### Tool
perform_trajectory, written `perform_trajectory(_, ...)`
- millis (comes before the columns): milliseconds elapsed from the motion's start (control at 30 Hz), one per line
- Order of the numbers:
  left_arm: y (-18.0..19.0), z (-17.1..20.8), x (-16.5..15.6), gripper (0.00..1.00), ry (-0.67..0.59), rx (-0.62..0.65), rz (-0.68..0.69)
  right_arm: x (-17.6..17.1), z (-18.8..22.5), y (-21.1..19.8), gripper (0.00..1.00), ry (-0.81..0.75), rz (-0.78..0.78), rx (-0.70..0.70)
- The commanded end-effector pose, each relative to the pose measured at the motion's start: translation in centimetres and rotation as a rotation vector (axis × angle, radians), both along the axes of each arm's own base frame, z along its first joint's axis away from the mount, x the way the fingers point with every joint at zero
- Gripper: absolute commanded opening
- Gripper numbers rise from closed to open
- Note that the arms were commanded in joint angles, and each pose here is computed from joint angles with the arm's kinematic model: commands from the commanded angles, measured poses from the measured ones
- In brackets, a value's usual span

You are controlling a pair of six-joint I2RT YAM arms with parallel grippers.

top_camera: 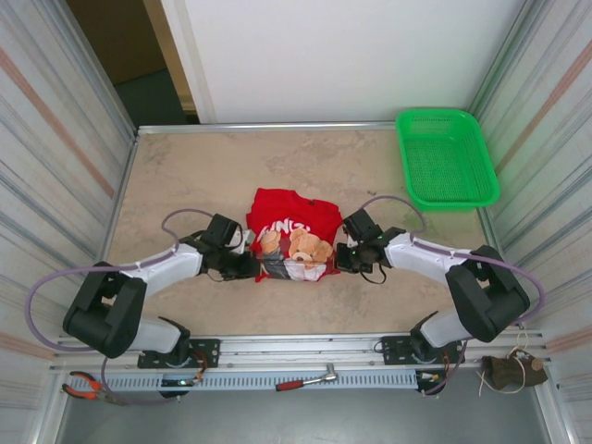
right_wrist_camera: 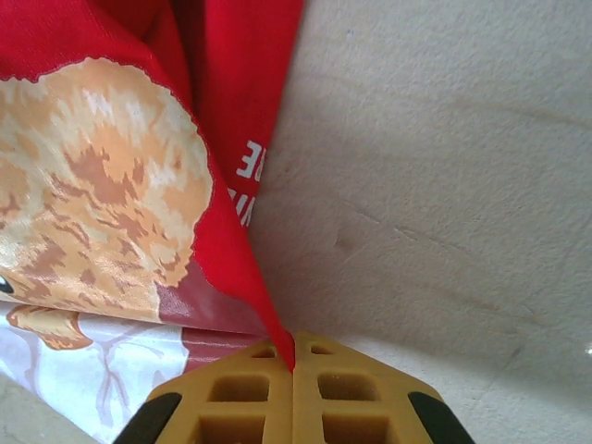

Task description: Fold the inside-out t-shirt

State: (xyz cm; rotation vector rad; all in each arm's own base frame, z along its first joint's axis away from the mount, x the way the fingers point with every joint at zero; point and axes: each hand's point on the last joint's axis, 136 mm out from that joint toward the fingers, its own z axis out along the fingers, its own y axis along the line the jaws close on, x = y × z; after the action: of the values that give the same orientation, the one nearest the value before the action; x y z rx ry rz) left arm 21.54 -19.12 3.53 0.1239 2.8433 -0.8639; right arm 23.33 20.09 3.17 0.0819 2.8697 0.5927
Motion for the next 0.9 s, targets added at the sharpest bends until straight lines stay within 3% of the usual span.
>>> perform_trajectory(0, 2.2, -0.3, 0.0, 0.13, 0.013, 0.075, 0.041, -0.9, -0.6, -3.5, 0.33, 0.038, -0.055, -0.164)
perform_trajectory(33, 2.1, 0.1, -0.1, 0.27, 0.006, 0.067, 0.032, -0.9, 0.2, -3.0, 0.4, 0.016, -0.038, -0.159)
perform_trajectory(100, 2.0, 1.1, -0.3, 0.4, -0.011, 0.052, 0.025, -0.7, 1.6, -2.8, 0.4, -0.015, -0.036, -0.157)
perform_trajectory(267, 2.3, 5.3, 0.2, 0.56, -0.114, 0.017, 0.064, 1.5, 5.9, -2.7, 0.38, -0.104, -0.071, -0.099)
perform_trajectory(400, 1.0, 9.2, 3.2, 0.61, -0.224, -0.057, 0.092, 5.8, 8.3, -2.1, 0.45, -0.152, -0.104, -0.049)
perform_trajectory(533, -2.3, 10.4, 7.2, 0.61, -0.261, -0.137, 0.049, 10.2, 8.7, 0.2, 0.45, -0.154, -0.104, 0.01)
perform_trajectory(700, -6.2, 7.9, 8.4, 0.61, -0.221, -0.151, -0.041, 12.1, 6.7, 5.0, 0.36, -0.111, -0.081, 0.098)
perform_trajectory(867, -6.2, 2.6, 6.0, 0.61, -0.103, -0.084, -0.056, 9.5, 1.8, 6.9, 0.21, 0.021, -0.107, 0.126)
